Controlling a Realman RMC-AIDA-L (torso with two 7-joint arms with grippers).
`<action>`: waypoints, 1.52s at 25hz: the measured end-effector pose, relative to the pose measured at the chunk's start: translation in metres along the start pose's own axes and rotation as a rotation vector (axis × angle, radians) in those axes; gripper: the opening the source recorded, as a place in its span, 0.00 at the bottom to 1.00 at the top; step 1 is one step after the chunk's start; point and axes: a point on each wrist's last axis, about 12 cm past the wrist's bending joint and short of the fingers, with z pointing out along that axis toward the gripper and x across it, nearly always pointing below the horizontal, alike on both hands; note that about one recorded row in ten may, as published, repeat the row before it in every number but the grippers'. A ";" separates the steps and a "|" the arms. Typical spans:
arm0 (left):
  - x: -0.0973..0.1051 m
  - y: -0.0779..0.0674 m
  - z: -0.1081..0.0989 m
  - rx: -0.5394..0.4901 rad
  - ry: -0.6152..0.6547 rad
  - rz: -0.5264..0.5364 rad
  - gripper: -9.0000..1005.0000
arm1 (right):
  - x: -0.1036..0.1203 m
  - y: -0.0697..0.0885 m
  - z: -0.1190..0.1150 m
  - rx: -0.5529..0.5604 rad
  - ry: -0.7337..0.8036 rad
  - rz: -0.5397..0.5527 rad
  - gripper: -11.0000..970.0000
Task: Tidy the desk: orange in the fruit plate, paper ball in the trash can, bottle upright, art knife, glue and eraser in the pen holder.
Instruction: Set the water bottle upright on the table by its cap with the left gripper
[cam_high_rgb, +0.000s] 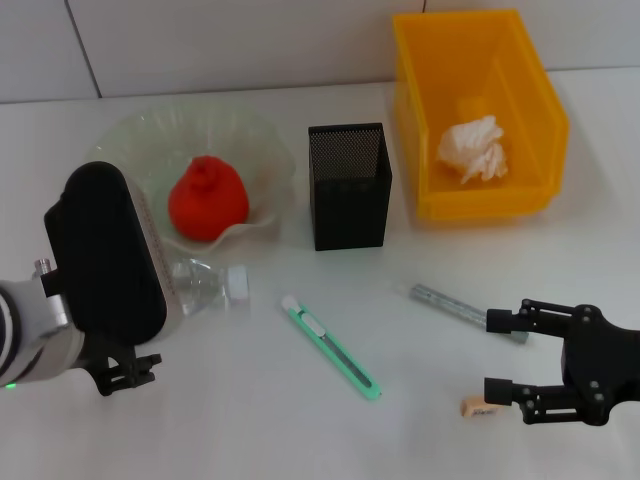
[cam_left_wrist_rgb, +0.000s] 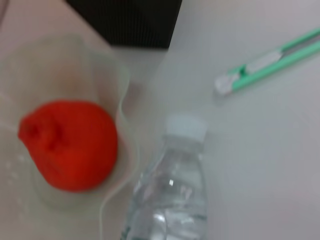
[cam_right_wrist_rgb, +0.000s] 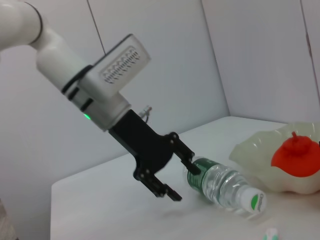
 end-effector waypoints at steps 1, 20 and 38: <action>0.000 0.000 0.000 0.000 0.000 0.000 0.64 | 0.000 0.000 0.000 0.000 0.000 0.000 0.86; -0.045 -0.011 0.003 -0.116 -0.213 0.165 0.64 | -0.004 -0.003 0.001 -0.008 0.001 -0.008 0.86; -0.066 -0.005 0.034 -0.081 -0.192 0.243 0.64 | -0.004 -0.003 0.001 -0.008 0.000 -0.007 0.86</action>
